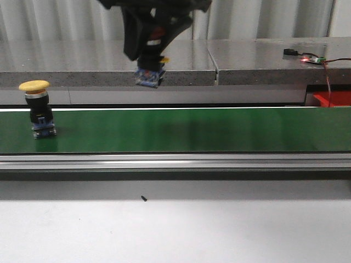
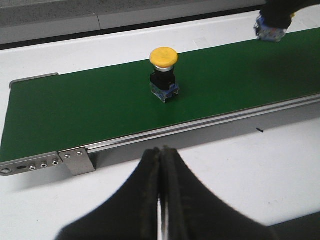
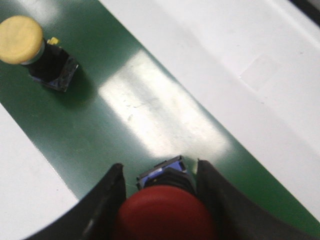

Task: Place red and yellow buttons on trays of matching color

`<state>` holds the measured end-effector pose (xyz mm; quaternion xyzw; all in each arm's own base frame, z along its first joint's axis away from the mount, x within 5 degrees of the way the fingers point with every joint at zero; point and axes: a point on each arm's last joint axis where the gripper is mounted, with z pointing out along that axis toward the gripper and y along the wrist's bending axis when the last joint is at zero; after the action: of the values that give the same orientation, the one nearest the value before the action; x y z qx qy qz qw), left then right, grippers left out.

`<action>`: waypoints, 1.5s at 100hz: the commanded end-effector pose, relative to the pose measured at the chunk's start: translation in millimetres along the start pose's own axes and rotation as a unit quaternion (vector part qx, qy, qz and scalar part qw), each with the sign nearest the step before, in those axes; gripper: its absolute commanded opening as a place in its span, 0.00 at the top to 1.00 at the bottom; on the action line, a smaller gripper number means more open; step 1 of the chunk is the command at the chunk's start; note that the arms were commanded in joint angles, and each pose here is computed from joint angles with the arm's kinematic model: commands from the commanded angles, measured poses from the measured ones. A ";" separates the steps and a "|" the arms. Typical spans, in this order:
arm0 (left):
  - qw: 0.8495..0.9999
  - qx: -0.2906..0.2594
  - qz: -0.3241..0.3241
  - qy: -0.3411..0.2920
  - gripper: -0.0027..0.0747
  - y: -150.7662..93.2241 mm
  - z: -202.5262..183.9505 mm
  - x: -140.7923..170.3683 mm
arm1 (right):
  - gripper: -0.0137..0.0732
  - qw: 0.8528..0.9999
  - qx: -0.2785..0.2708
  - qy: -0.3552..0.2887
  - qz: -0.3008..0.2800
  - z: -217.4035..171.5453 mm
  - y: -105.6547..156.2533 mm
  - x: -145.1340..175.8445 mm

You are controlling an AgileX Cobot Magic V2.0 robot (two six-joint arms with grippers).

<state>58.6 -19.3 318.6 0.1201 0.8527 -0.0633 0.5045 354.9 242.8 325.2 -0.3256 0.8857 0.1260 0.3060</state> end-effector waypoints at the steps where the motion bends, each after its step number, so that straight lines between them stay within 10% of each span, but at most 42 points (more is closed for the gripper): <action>1: 0.999 0.002 -0.003 -0.041 0.99 -0.3 -3.6 -12.0 | 0.76 0.998 0.030 -0.057 0.004 -50.6 -18.9 -11.2; 77: 0.999 0.002 -0.003 -0.041 0.99 -0.3 -3.6 -12.0 | 0.76 0.944 0.221 -0.031 0.241 -154.4 -223.5 79.0; 126: 0.999 0.002 -0.003 -0.041 0.99 -0.3 -3.6 -12.0 | 0.76 0.861 0.308 -0.045 0.402 -186.9 -294.5 168.8; 150: 0.999 0.002 -0.003 -0.041 0.99 -0.3 -3.6 -12.0 | 0.76 0.846 0.312 -0.043 0.430 -169.0 -310.7 186.9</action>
<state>58.6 -19.3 318.6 0.1201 0.8527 -0.0633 0.5045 369.4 -152.6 311.1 0.1950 0.9374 -0.0145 0.2882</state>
